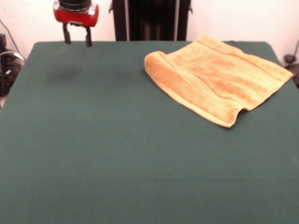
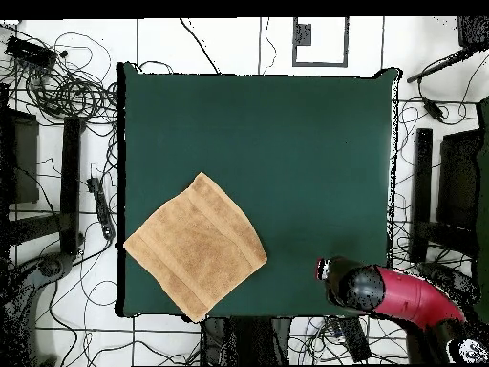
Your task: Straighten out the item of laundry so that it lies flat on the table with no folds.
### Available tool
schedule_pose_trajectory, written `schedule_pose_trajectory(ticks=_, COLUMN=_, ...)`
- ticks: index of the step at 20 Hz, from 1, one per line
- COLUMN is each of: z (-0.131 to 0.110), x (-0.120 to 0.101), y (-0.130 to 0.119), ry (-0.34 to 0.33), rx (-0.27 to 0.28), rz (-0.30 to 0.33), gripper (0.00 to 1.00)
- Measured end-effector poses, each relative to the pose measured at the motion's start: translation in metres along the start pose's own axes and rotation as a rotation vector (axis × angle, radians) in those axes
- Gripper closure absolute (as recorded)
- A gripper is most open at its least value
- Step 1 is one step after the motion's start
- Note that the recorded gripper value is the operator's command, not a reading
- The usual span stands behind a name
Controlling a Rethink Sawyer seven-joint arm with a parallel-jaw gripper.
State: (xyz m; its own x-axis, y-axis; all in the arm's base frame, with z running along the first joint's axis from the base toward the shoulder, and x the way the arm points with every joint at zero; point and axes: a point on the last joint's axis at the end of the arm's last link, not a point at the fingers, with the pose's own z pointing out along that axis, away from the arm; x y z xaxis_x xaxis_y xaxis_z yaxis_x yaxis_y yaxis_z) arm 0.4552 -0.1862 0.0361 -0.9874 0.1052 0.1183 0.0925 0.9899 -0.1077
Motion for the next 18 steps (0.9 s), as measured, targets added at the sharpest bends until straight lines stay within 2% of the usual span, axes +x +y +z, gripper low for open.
schedule_pose_trajectory(ticks=8, z=-0.005, x=-0.023, y=-0.021, ry=-0.027, rx=-0.002, rz=0.027, gripper=0.0)
schedule_pose_trajectory(ticks=12, z=-0.007, x=-0.033, y=-0.021, ry=-0.039, rx=-0.004, rz=0.025, gripper=0.0)
schedule_pose_trajectory(ticks=18, z=-0.01, x=-0.035, y=-0.021, ry=-0.045, rx=-0.001, rz=0.024, gripper=0.0)
